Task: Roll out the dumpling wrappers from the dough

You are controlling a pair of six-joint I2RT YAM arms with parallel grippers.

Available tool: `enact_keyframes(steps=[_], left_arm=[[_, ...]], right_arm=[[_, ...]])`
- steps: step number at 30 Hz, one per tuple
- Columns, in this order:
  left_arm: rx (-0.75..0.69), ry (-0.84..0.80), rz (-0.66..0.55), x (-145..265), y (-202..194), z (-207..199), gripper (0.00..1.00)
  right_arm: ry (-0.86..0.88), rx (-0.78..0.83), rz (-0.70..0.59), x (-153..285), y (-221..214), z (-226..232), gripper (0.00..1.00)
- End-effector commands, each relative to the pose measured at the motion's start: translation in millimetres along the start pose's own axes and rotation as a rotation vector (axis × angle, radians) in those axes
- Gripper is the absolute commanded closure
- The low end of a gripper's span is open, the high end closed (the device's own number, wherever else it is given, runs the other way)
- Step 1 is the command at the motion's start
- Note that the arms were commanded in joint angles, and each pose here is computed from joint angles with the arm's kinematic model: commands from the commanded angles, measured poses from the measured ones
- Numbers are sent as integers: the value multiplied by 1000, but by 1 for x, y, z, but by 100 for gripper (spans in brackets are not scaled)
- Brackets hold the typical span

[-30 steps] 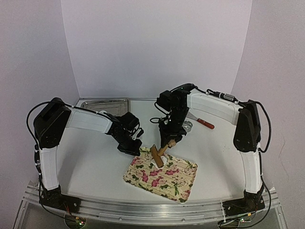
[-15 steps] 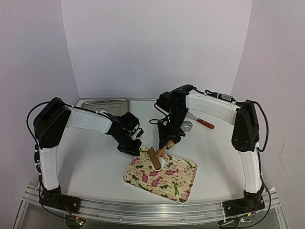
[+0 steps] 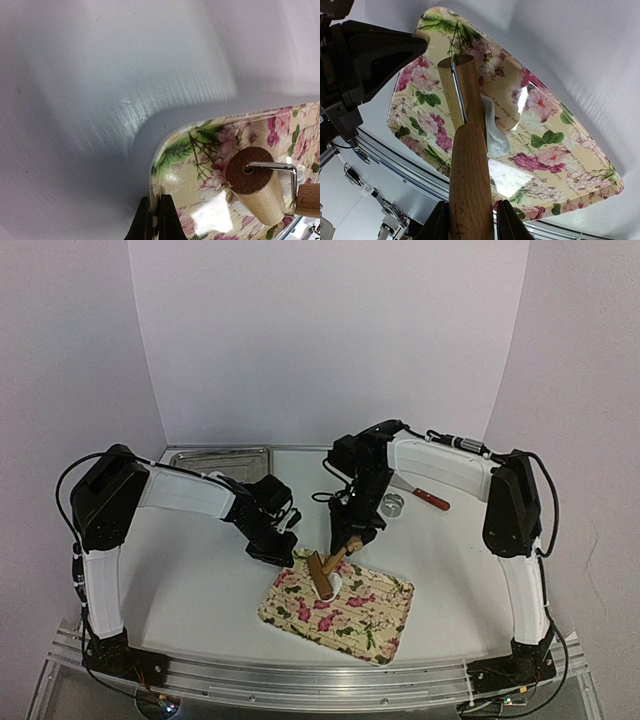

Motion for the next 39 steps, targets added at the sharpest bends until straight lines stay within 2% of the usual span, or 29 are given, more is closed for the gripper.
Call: enact_keyframes(steps=[1,26,31,39], left_arm=[[-39,-54,-44,-1,14,-12,100],[-38,-54,-48,-1,14,-12,100],[-30,-42,-59,1,13,-9,100],[-34,-35,-100,11,11,-4,100]], right_arm=[[-346,-82,301,-129,-14,-53,100],[-403,-108,256,-134,-10,-57,100],[-344,-47,203,-108,-11,-38,100],[-54,157,95,-27,-48,27,100]])
Point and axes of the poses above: each gripper's point midway between its finger pads, its own x axis back along the fingers, its own z axis along the line the jaws close on, y = z × x, the point moved 9 cm from there along x, back along the fingers, and after that the axes turned 5 degrees about x, right-handed, at the moved point
